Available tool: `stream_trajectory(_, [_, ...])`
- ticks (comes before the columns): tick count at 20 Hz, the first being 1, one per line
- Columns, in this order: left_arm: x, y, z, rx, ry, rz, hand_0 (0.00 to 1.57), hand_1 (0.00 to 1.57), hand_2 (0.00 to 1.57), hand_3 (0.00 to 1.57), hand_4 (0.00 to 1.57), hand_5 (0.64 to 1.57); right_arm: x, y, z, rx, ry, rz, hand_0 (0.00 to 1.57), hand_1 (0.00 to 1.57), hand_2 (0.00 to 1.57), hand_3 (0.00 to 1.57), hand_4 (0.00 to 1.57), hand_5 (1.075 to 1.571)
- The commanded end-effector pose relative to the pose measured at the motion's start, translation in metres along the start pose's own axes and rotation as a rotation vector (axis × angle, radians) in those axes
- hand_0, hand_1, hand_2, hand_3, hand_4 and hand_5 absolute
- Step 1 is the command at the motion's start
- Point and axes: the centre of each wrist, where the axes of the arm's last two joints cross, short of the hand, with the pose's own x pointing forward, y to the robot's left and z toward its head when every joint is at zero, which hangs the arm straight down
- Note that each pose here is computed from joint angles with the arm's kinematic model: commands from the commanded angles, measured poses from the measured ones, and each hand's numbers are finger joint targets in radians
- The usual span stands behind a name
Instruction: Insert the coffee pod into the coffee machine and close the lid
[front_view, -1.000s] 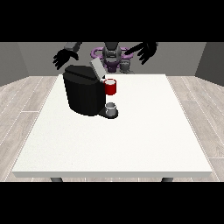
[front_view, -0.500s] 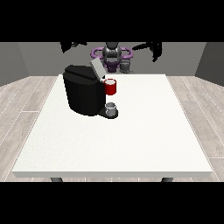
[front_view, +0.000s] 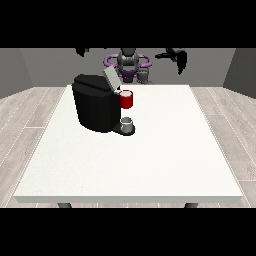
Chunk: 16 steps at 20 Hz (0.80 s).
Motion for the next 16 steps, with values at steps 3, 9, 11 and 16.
stream_trajectory(3, [0.003,0.000,0.016,0.010,-0.002,0.029,0.00,0.00,0.00,0.00,0.00,1.571,0.015,0.018,-0.013,0.062,-0.028,0.021,0.00,0.00,0.00,0.00,0.16,1.571])
stream_trajectory(9, [0.028,-0.017,0.013,-0.009,-0.100,0.037,0.00,0.00,0.00,0.00,0.00,1.571,0.018,0.022,-0.036,0.050,-0.047,-0.018,0.00,0.00,0.00,0.00,0.00,1.571])
stream_trajectory(11, [0.028,-0.008,0.025,0.021,-0.107,0.050,0.00,0.00,0.00,0.00,0.00,1.571,0.016,0.018,-0.037,0.070,-0.061,-0.012,0.00,0.00,0.00,0.00,0.00,1.571])
stream_trajectory(16, [0.031,-0.008,0.041,0.069,-0.105,0.061,0.00,0.00,0.00,0.00,0.00,1.571,0.016,0.002,-0.048,0.063,-0.028,-0.036,0.00,0.00,0.00,0.00,0.00,1.571])
